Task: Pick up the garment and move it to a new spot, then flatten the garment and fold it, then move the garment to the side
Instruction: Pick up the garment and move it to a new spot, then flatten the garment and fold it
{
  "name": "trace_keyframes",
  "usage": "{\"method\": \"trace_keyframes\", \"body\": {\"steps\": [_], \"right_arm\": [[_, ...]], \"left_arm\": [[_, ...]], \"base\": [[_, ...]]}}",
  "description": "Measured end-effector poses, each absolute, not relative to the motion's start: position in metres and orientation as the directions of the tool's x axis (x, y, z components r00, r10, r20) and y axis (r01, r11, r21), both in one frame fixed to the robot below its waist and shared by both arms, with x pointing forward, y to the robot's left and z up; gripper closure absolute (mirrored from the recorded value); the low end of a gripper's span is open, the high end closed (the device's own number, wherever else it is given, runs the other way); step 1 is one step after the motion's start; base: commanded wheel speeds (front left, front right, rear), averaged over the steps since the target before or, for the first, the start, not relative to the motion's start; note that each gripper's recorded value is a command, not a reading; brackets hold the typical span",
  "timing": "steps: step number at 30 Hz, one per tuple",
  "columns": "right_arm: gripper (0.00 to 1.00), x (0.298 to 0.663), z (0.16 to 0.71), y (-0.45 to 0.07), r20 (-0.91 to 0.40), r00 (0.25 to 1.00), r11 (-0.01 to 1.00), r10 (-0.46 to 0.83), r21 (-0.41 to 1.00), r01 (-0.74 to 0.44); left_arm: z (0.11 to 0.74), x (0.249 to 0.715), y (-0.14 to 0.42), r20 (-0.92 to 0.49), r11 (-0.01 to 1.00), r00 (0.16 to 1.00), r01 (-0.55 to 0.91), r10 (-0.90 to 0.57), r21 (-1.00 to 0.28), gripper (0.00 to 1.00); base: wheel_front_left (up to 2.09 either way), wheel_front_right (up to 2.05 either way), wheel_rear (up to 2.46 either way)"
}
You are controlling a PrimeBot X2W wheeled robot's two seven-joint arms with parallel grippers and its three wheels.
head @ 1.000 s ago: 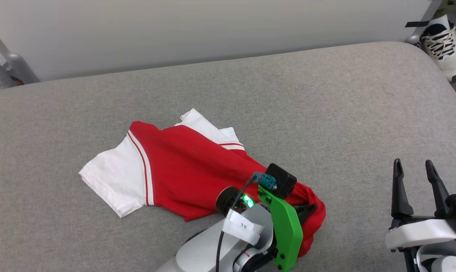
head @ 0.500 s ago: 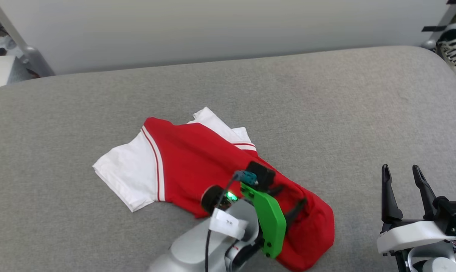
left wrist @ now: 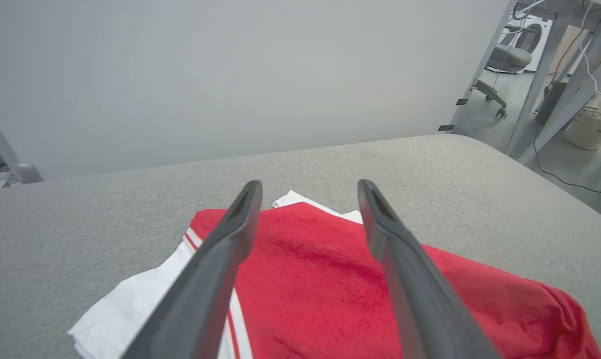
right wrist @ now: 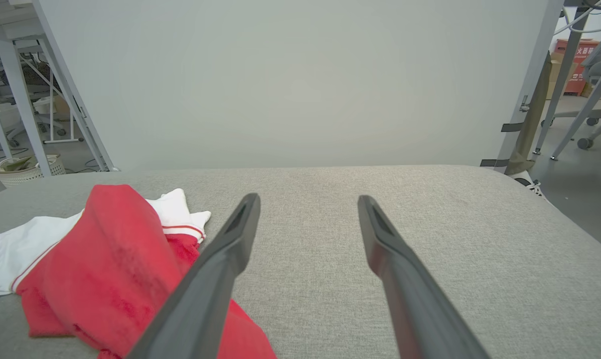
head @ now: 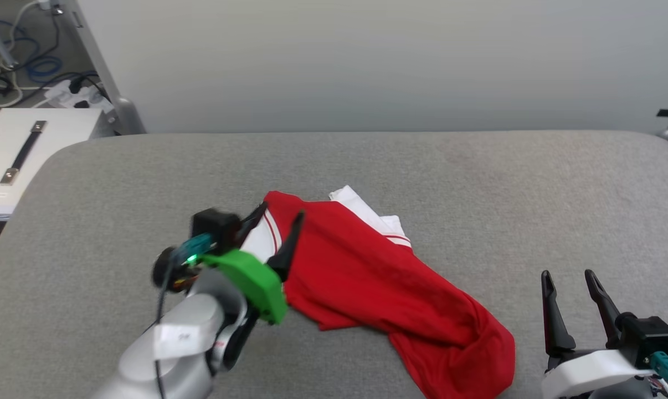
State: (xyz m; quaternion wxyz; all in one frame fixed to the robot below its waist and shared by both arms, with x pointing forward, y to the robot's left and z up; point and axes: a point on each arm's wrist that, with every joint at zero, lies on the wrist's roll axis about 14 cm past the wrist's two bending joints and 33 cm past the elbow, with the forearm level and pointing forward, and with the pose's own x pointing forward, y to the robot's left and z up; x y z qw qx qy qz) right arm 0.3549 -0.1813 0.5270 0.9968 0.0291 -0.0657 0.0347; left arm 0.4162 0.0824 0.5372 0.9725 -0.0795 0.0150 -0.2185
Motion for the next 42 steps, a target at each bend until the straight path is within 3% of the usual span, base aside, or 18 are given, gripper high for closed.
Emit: {"method": "trace_keyframes", "body": {"steps": [7, 15, 28, 34, 42], "right_arm": [[0.00, 0.352, 0.528, -0.165, 0.137, 0.984, 0.991, 0.117, 0.052, -0.125], [0.00, 0.352, 0.531, -0.150, 0.142, 0.977, 0.984, 0.161, 0.055, -0.170], [0.00, 0.354, 0.526, -0.142, 0.107, 0.975, 0.979, 0.194, 0.046, -0.200], [0.00, 0.366, 0.495, -0.121, -0.144, 0.939, 0.950, 0.311, 0.054, -0.306], [0.00, 0.410, 0.478, -0.106, -0.472, 0.782, 0.889, 0.408, 0.008, -0.459]], "left_arm": [[0.568, 0.381, 0.145, 0.159, 0.950, 0.957, 0.266, -0.241, -0.163, 0.00], [0.548, 0.339, 0.170, 0.165, 0.964, 0.980, 0.144, -0.108, -0.223, 0.00], [0.533, 0.330, 0.165, 0.156, 0.967, 0.981, 0.144, -0.112, -0.212, 0.00], [0.523, 0.333, 0.162, 0.132, 0.959, 0.985, 0.138, -0.108, -0.249, 0.00], [0.521, 0.349, 0.167, 0.122, 0.958, 0.988, 0.121, -0.092, -0.262, 0.00]], "base": [[0.00, 0.00, 0.00], [0.00, 0.00, 0.00], [0.00, 0.00, 0.00], [0.00, 0.00, 0.00], [0.00, 0.00, 0.00]]}}
